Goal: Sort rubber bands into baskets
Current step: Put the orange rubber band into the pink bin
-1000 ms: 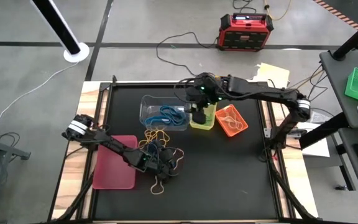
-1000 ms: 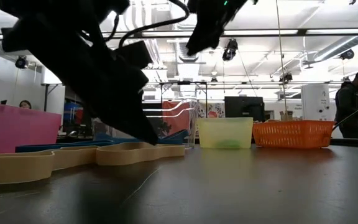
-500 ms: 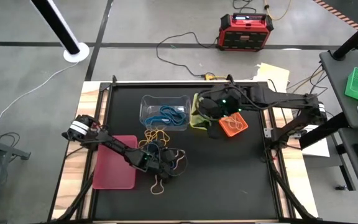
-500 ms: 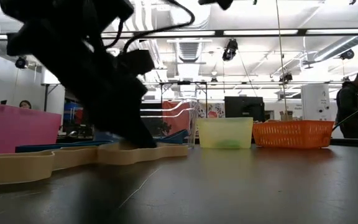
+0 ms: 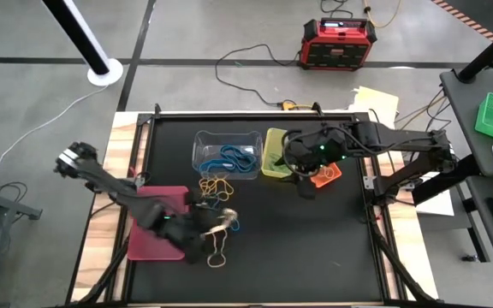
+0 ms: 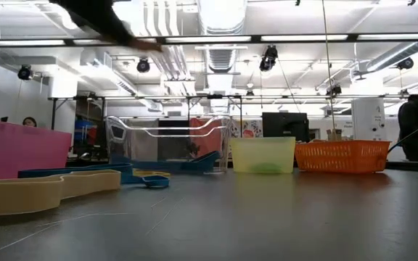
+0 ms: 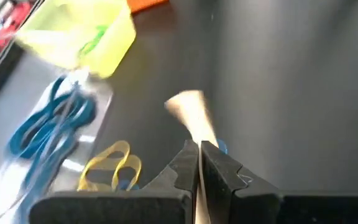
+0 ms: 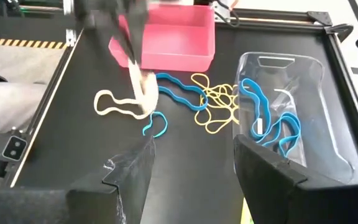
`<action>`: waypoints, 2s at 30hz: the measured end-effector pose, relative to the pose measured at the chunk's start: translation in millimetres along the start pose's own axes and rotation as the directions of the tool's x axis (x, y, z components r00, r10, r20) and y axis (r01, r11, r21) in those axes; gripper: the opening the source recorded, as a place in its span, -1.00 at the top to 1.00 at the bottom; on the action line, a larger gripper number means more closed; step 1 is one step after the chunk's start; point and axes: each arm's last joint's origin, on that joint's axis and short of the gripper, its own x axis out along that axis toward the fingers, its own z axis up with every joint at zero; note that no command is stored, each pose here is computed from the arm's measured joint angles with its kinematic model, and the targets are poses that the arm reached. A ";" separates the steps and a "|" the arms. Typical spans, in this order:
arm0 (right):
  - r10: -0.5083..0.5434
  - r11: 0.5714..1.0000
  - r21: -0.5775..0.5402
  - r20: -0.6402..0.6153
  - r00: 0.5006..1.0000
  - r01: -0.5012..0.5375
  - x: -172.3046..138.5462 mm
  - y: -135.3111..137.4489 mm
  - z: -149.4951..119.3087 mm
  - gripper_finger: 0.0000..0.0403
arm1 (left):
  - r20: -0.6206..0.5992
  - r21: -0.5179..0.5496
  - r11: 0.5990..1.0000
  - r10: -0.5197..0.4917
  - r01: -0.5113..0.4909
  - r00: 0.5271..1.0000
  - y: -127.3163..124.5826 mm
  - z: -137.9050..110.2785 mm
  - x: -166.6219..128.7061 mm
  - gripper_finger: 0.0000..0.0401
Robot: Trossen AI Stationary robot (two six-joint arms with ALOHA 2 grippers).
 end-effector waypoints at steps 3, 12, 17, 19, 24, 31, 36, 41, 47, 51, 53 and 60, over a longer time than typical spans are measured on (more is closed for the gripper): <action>0.001 1.000 0.013 -0.010 1.000 -0.001 5.1 1.6 -0.1 -0.04 | -0.049 -0.042 0.999 -0.024 0.022 0.999 9.5 2.4 -47.7 1.00; 0.034 0.998 0.052 -0.138 0.990 -0.027 54.6 14.0 -12.2 -0.04 | -0.402 -0.246 0.958 0.036 -0.146 0.915 46.2 -25.8 -98.0 1.00; 0.063 0.997 0.053 -0.224 0.973 -0.052 103.2 26.5 -27.8 -0.04 | -0.528 -0.245 0.930 0.109 -0.274 0.842 52.3 -52.3 -85.3 0.94; 0.073 0.997 0.029 -0.248 0.966 -0.068 123.4 32.9 -32.8 -0.04 | -0.540 -0.250 0.928 0.105 -0.278 0.835 50.1 -58.5 -79.2 0.85; 0.110 0.983 -0.111 -0.286 0.952 -0.147 181.9 59.0 -49.3 -0.04 | -0.590 -0.238 0.929 0.094 -0.284 0.802 44.8 -69.0 -68.9 0.50; 0.137 0.932 -0.303 -0.208 0.969 -0.197 245.3 101.3 -65.4 -0.04 | -0.544 -0.203 0.938 0.129 -0.279 0.829 36.4 -72.9 -65.8 0.16; 0.144 0.891 -0.410 -0.153 0.978 -0.195 274.7 123.2 -64.5 -0.04 | -0.384 -0.244 0.953 0.075 -0.179 0.920 22.0 -67.3 -74.3 0.14; 0.136 0.874 -0.447 -0.151 0.979 -0.190 301.6 127.9 -61.2 -0.04 | -0.252 -0.269 0.959 0.023 -0.093 0.967 9.9 -65.3 -87.6 0.17; 0.115 0.840 -0.500 -0.218 0.969 -0.212 329.4 127.1 -63.2 -0.04 | -0.187 -0.291 0.956 -0.018 -0.037 0.982 2.1 -67.5 -98.9 0.21; 0.094 0.839 -0.490 -0.302 0.949 -0.239 345.7 121.4 -68.1 -0.04 | -0.152 -0.301 0.954 -0.037 -0.010 0.988 -1.6 -68.1 -101.2 0.22; 0.093 0.838 -0.489 -0.312 0.946 -0.244 353.5 119.1 -69.3 -0.02 | -0.133 -0.308 0.951 -0.044 0.000 0.990 -3.0 -67.7 -101.7 0.22; 0.157 0.825 -0.473 -0.334 0.929 -0.309 359.1 116.4 -70.3 0.63 | -0.123 -0.300 0.954 -0.034 -0.005 0.992 -2.4 -68.0 -102.3 0.22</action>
